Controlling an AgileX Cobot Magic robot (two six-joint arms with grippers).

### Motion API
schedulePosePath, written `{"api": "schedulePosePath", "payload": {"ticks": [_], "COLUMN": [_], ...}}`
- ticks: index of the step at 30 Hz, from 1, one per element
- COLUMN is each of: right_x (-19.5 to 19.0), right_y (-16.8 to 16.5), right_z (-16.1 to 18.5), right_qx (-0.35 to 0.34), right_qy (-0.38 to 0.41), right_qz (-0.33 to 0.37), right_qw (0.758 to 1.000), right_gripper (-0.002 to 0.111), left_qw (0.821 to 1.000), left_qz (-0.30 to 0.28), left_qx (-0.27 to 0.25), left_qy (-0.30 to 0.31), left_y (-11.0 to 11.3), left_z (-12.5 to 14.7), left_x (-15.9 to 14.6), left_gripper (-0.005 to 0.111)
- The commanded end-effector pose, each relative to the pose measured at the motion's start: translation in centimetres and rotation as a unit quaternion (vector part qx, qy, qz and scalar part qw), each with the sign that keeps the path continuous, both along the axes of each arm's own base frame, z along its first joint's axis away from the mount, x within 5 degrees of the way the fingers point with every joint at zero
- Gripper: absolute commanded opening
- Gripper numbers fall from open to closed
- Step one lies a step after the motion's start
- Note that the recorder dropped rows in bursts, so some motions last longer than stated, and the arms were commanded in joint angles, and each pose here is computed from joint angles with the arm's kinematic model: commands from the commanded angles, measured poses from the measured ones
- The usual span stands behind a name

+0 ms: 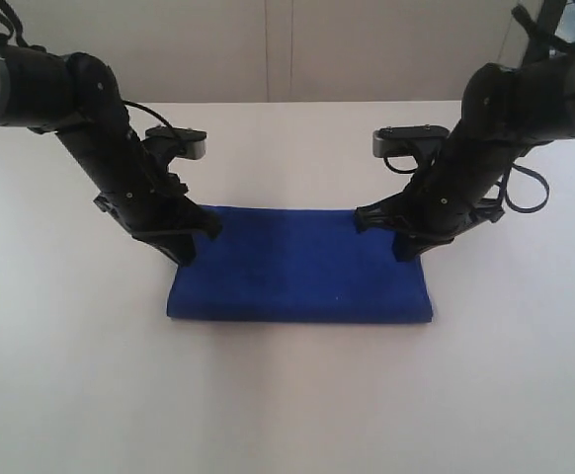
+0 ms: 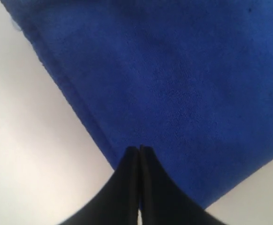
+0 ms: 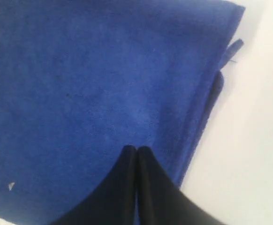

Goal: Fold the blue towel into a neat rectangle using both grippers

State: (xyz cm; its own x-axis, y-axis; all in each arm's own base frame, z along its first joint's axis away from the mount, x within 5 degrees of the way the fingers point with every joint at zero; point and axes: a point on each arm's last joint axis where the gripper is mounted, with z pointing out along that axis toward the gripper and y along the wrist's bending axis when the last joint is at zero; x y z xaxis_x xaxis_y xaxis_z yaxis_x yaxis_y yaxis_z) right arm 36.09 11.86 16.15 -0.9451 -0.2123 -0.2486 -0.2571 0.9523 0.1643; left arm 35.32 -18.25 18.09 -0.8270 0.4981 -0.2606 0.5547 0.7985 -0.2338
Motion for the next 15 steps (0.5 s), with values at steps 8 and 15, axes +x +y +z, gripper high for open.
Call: {"api": "schedulePosePath", "payload": {"ticks": [8, 15], "right_x": [0.8, 1.2], "right_y": [-0.1, -0.1], "right_z": [-2.7, -2.8], "right_qx": [-0.018, -0.016], "right_qy": [0.010, -0.013], "right_qz": [-0.006, -0.008], "right_qw": [1.000, 1.000], "right_gripper": [0.000, 0.000], "left_qw": [0.999, 0.999], "left_qz": [0.013, 0.013], "left_qx": [-0.001, 0.002], "left_qy": [0.032, 0.040], "left_y": [-0.1, -0.2], "left_z": [-2.2, -2.8], "left_x": [0.4, 0.4], "left_gripper": [0.000, 0.000]}}
